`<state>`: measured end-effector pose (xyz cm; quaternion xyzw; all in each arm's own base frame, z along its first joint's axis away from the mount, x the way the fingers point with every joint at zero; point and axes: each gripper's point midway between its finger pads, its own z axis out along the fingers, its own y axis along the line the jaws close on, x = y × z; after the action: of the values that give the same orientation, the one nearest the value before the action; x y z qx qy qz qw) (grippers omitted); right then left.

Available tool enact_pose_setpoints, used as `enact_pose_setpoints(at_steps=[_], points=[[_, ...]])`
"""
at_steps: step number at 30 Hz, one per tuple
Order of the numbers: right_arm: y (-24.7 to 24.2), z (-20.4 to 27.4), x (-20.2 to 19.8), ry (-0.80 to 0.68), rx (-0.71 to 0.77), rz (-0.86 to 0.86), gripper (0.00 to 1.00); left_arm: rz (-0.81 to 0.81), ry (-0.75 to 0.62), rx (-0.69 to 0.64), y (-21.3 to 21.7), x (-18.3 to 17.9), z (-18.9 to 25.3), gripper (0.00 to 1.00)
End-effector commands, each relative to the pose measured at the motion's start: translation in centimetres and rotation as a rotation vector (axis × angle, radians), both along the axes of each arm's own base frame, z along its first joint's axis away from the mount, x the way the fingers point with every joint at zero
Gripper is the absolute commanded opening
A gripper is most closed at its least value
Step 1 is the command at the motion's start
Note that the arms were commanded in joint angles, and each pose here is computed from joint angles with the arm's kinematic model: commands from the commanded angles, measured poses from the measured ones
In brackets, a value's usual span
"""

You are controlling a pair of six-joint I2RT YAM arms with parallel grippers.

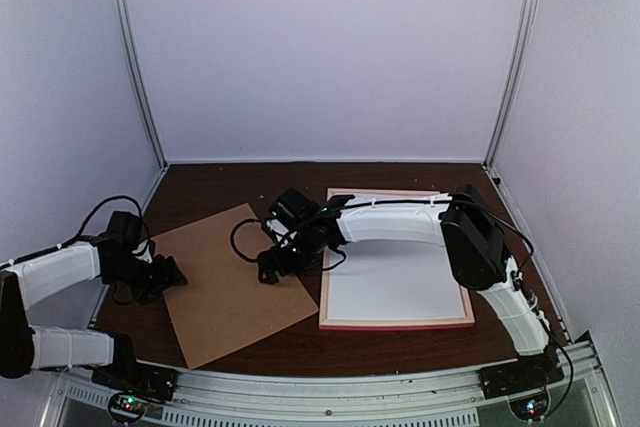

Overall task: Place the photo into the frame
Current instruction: Pick up the backboard from the center of the board.

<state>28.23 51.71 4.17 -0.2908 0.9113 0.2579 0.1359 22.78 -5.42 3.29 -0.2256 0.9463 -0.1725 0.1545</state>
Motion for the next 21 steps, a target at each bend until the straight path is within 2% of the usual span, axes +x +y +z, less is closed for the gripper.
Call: enact_pose_setpoints(at_steps=[1, 10, 21], points=[[-0.6, -3.8, -2.0, 0.076, -0.038, 0.014, 0.95, -0.139, -0.206, -0.196, -4.1, 2.7, 5.8, 0.76], [-1.1, -4.6, -2.3, 0.087, -0.05, 0.011, 0.95, -0.217, -0.345, -0.264, -5.5, 3.8, 10.8, 0.74], [-1.5, -5.2, -2.5, 0.092, -0.062, 0.013, 0.95, -0.203, -0.353, -0.305, -5.9, 3.9, 13.5, 0.74]])
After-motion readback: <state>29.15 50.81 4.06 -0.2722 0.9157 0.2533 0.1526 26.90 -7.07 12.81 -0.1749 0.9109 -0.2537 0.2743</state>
